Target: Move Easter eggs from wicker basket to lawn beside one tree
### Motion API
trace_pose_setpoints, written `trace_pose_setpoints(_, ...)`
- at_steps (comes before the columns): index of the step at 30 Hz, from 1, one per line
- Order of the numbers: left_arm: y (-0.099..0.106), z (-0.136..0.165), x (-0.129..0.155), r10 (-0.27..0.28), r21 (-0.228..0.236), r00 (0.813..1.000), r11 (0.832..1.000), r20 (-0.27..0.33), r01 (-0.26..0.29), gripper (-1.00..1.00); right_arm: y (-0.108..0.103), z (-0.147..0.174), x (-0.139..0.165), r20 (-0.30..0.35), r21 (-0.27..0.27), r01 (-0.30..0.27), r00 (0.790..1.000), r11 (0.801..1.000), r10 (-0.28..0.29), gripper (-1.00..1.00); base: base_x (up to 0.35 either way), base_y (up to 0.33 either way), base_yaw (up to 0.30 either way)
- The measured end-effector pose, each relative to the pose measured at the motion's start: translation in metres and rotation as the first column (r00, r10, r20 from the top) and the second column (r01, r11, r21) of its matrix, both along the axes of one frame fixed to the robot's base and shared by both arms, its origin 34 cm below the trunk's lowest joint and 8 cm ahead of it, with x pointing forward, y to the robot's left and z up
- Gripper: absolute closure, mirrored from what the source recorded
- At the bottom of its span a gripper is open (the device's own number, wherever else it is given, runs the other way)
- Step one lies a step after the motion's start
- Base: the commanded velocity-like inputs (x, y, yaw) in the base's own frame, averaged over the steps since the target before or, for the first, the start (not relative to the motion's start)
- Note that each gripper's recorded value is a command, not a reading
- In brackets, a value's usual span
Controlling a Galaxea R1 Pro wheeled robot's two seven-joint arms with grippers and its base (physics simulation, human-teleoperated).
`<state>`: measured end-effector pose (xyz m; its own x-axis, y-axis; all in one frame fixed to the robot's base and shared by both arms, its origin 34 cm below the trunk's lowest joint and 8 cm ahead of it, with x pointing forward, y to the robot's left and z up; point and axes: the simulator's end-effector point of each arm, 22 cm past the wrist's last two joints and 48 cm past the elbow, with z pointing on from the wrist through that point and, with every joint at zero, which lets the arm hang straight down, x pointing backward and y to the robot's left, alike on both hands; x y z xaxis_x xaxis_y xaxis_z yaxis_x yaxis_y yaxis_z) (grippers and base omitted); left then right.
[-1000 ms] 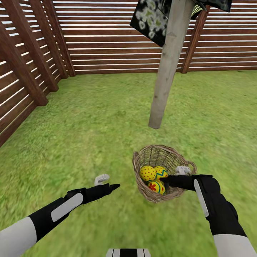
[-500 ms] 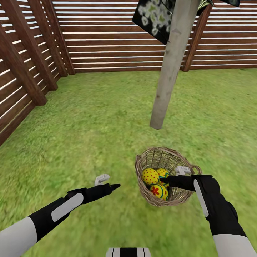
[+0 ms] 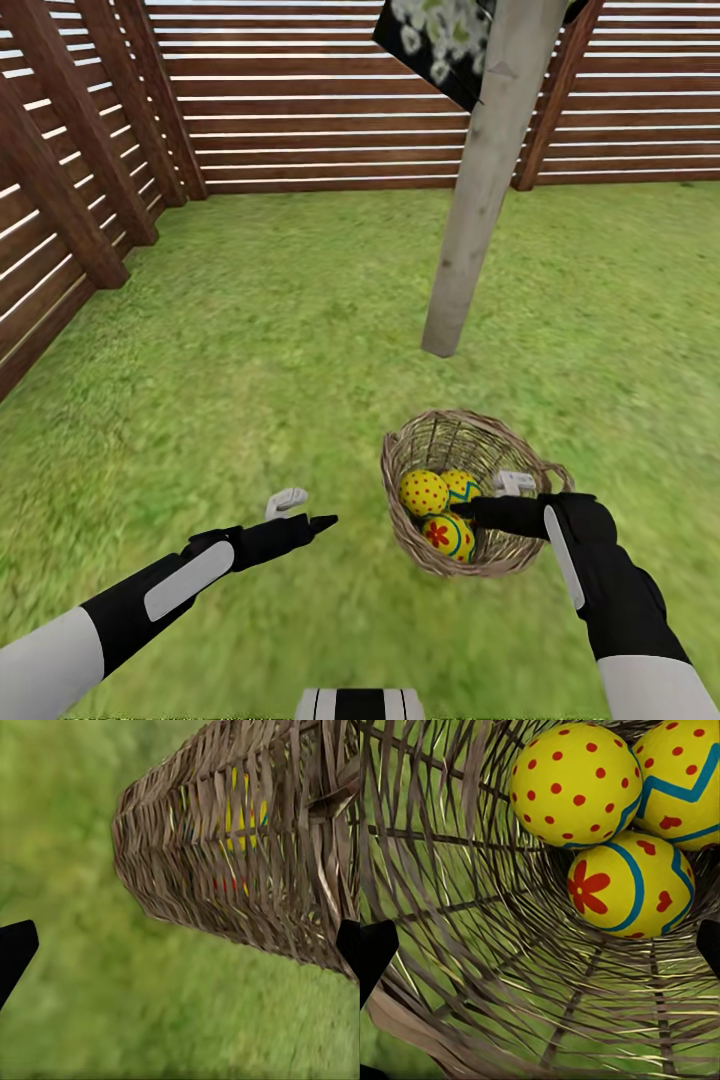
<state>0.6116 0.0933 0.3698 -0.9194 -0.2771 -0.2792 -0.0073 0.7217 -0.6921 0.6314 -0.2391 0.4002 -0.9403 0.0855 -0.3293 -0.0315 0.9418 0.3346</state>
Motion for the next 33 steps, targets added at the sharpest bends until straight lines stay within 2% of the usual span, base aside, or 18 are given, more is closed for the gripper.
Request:
trace_pose_setpoints(9,0.0,-0.007,-0.003,0.001,-0.003,1.0,1.0,-0.014,-0.001,-1.0,0.0,-0.008,-0.003,-0.016,0.001,0.002,1.0,1.0,-0.002,-1.0,0.138,0.0,0.0)
trace_pose_setpoints(17,-0.002,-0.012,-0.008,-0.006,-0.002,1.0,1.0,-0.026,0.006,-1.0,-0.012,-0.013,-0.004,-0.025,-0.001,0.034,0.999,0.999,-0.034,-1.0,0.101,0.0,0.0)
trace_pose_setpoints(23,-0.003,-0.017,-0.011,-0.009,-0.003,0.999,1.0,-0.035,0.009,-1.0,-0.013,-0.033,-0.018,-0.081,0.003,0.042,0.996,0.999,-0.042,-1.0,0.031,0.0,0.0)
trace_pose_setpoints(33,-0.004,-0.02,-0.014,-0.012,-0.007,0.999,1.0,-0.043,0.011,-1.0,-0.008,-0.038,-0.014,-0.05,0.02,0.036,0.998,0.999,-0.035,-1.0,0.066,0.039,0.0)
